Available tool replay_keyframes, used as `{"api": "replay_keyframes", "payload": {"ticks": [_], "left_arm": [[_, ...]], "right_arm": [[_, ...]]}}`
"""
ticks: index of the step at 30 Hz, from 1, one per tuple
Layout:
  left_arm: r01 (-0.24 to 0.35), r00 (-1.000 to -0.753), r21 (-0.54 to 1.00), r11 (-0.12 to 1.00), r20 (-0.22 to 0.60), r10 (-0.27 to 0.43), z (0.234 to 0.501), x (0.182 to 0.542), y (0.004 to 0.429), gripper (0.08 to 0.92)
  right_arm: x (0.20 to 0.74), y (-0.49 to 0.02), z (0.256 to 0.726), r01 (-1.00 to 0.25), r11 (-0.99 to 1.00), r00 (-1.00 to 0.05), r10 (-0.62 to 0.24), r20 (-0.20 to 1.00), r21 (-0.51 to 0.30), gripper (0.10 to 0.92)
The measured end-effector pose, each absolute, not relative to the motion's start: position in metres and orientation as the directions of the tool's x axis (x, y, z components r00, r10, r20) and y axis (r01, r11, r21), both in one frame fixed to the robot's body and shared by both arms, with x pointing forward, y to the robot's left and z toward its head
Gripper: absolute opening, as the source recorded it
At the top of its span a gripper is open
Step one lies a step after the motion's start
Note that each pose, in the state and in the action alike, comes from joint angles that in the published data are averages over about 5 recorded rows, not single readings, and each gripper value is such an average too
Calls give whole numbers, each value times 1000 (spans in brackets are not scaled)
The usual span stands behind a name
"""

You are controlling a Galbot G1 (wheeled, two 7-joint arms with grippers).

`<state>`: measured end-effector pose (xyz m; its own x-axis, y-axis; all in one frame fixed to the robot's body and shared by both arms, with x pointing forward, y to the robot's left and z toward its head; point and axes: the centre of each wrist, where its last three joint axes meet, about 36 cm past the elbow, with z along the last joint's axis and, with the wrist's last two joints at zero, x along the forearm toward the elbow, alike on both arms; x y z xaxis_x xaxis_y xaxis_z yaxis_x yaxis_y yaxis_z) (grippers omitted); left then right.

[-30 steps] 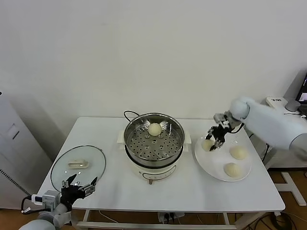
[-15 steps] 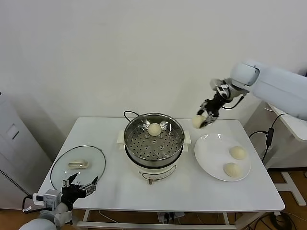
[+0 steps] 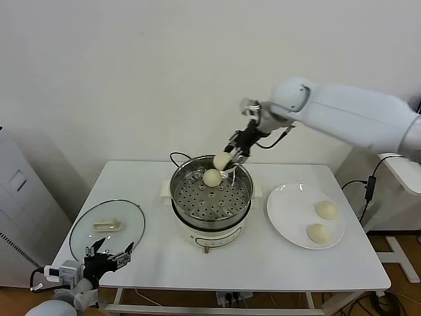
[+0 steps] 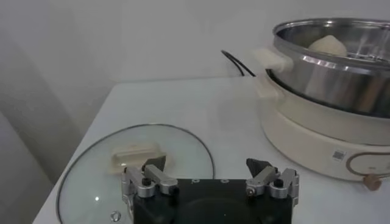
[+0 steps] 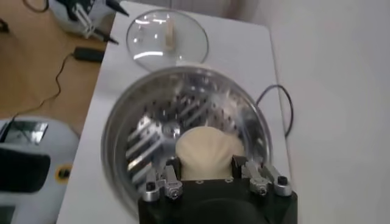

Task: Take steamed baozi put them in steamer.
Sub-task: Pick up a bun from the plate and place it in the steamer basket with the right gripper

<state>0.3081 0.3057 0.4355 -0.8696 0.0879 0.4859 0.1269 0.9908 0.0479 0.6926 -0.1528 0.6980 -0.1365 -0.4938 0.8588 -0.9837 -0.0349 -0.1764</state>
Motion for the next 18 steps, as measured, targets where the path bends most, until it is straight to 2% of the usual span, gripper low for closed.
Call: {"api": "replay_keyframes", "payload": {"ticks": [9,18], "left_arm": [[126,-871,45,991,483,89,436,309,305,823],[126,-872,43,991,482,90,437,308,304,823]], "right_arm": [[690,-100,653,-987,-24,-131,-470,873,-161,510],[688,-78,615,-987,2,-148,-441,885,-164,509]]}}
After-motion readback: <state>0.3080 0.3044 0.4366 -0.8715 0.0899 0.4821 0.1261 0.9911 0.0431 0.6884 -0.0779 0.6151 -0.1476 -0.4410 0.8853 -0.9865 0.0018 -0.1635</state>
